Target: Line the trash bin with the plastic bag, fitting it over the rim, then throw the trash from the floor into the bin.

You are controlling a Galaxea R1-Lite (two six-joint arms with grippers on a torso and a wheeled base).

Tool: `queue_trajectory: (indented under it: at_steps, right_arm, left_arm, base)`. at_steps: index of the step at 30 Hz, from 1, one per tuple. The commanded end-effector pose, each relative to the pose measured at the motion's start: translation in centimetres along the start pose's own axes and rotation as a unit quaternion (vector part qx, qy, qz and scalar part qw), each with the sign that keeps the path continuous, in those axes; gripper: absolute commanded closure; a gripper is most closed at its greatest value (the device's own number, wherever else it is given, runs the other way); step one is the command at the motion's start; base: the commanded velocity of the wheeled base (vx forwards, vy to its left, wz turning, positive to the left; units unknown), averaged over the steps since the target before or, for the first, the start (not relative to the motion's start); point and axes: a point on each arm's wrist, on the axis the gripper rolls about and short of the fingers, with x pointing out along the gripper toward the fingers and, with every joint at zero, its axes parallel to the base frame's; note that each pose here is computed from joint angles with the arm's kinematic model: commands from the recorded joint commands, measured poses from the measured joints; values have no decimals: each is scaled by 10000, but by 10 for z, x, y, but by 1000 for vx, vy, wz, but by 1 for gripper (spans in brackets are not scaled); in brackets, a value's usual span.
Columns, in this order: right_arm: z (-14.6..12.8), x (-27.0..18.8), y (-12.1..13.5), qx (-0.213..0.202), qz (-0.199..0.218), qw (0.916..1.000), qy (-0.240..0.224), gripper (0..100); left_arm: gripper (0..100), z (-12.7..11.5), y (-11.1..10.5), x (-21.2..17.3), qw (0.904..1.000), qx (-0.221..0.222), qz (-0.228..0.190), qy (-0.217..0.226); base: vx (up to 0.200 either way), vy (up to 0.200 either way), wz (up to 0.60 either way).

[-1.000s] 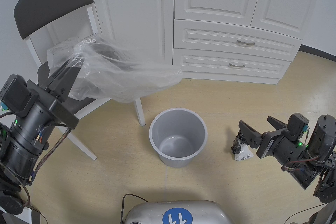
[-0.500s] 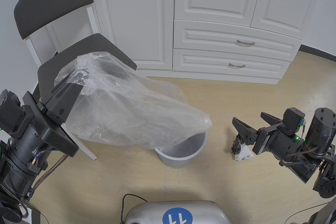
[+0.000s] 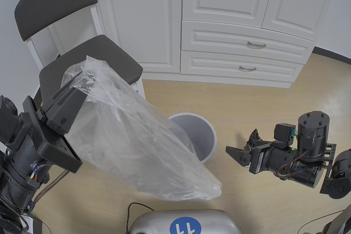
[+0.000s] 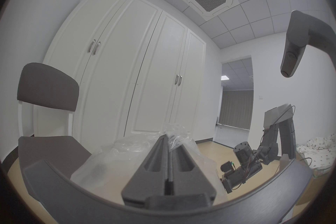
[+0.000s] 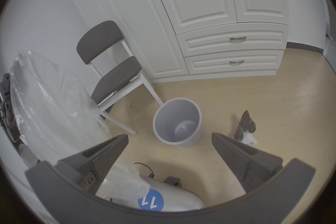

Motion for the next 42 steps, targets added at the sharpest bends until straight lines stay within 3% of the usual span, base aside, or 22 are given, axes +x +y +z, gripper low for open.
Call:
queue_trajectory:
  at_steps: [1, 9, 16, 21, 38, 42]
  right_arm:
    - [-9, 3, 8, -87, 127, 9997, 192, 0]
    - [-26, -11, 27, -319, 581, 9969, 431, 0]
    - [-25, -32, 36, -447, 949, 9940, 316, 0]
    - [-28, -44, 44, -683, 1162, 9896, 501, 0]
    - [-37, -13, 51, -436, 984, 9920, 653, 0]
    - [-37, -3, 55, -149, 967, 9934, 591, 0]
  left_arm:
    - [100, 6, -3, -1, 9999, -62, -79, -133]
    - [100, 8, -2, 2, 9997, -139, -48, -208]
    - [100, 9, 5, 7, 9995, -106, 149, -250]
    - [100, 15, 9, 12, 9984, -297, 242, -414]
    - [100, 20, 7, 11, 9980, -347, 182, -499]
    - [100, 20, 5, 11, 9979, -386, 129, -513]
  base:
    - [0, 0, 0]
    - [0, 0, 0]
    - [0, 0, 0]
    - [0, 0, 0]
    - [0, 0, 0]
    - [0, 0, 0]
